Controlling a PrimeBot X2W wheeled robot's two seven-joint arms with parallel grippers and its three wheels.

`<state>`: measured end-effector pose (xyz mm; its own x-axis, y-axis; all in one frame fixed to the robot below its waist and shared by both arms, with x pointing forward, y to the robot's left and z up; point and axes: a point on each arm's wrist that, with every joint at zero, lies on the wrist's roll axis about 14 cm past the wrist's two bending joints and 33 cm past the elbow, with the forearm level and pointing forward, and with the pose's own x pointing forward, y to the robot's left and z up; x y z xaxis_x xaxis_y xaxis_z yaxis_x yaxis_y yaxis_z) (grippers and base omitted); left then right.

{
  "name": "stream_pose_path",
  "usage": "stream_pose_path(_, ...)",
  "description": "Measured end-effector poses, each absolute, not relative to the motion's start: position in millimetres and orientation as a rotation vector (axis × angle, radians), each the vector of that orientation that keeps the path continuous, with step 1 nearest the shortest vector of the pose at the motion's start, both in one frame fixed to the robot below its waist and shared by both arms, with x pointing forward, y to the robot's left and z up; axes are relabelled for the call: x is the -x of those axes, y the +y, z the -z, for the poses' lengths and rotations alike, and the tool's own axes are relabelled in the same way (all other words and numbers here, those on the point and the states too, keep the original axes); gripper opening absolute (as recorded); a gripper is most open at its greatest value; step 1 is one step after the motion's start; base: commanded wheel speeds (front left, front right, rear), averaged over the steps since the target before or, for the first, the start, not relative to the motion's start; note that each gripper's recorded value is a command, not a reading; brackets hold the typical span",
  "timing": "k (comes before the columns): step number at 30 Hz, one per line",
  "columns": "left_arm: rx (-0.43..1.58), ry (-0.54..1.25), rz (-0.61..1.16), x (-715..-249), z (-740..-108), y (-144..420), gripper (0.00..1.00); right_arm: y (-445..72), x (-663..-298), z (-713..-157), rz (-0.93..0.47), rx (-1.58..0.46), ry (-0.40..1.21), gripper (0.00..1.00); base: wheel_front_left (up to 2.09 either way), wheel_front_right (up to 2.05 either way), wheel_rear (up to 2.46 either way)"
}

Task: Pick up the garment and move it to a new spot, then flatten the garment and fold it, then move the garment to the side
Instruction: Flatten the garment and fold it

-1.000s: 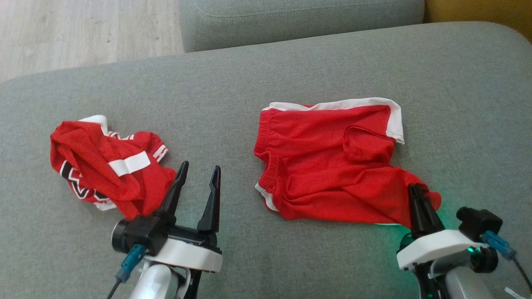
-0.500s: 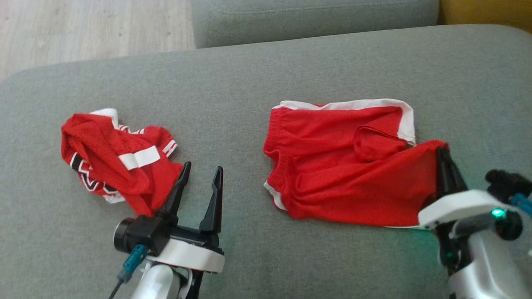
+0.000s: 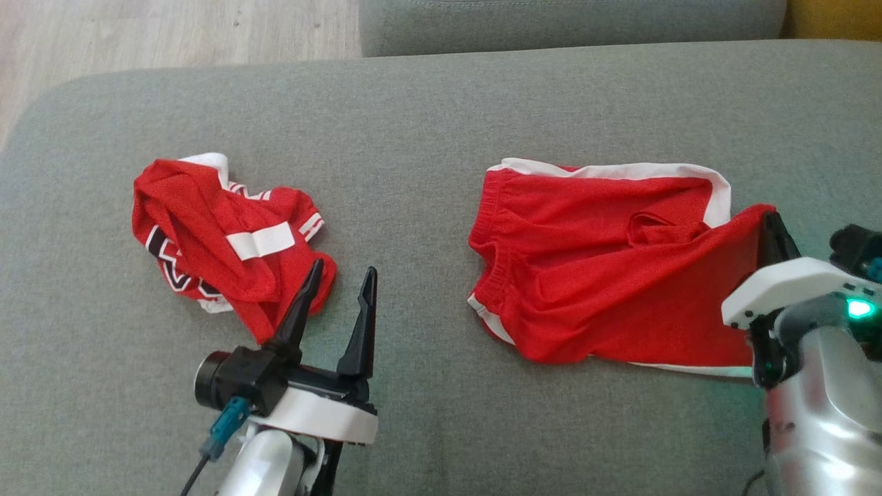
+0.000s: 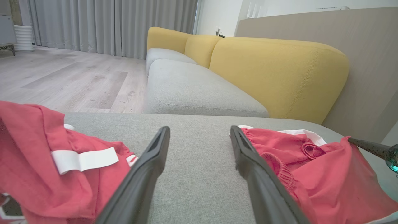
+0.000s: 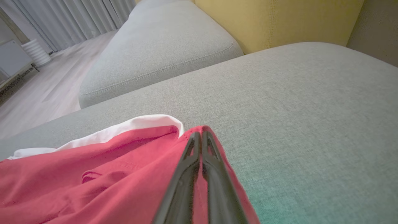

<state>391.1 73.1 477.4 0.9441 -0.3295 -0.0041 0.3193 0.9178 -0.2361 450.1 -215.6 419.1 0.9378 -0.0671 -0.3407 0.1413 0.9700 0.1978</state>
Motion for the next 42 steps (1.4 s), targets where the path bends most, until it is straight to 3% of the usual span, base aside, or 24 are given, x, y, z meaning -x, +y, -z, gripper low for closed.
stream_pose_path(1, 0.235, 0.045, 0.33, -391, -477, 74, 1.0, -216, -452, -418, 0.109, -0.218, 0.345, 0.72, 0.0, 0.0, 0.0)
stream_pose_path(2, 0.235, 0.045, 0.328, -391, -477, 74, 1.0, -215, -454, -418, 0.106, -0.204, 0.35, 1.0, 0.0, 0.0, 0.0)
stream_pose_path(12, 0.237, 0.023, 0.344, -395, -485, 67, 1.0, -228, -462, -462, 0.114, -0.125, 0.168, 1.0, 0.0, 0.0, 0.0)
stream_pose_path(24, 0.247, -0.026, 0.406, -400, -503, 46, 1.0, -220, -388, -476, 0.08, -0.169, 0.017, 1.0, 0.0, 0.0, 0.0)
stream_pose_path(31, 0.255, -0.007, 0.425, -398, -498, 39, 1.0, -223, -350, -456, 0.109, -0.191, 0.068, 1.0, 0.0, 0.0, 0.0)
stream_pose_path(42, 0.258, 0.024, 0.421, -398, -487, 41, 1.0, -226, -346, -435, 0.12, -0.169, 0.138, 1.0, 0.0, 0.0, 0.0)
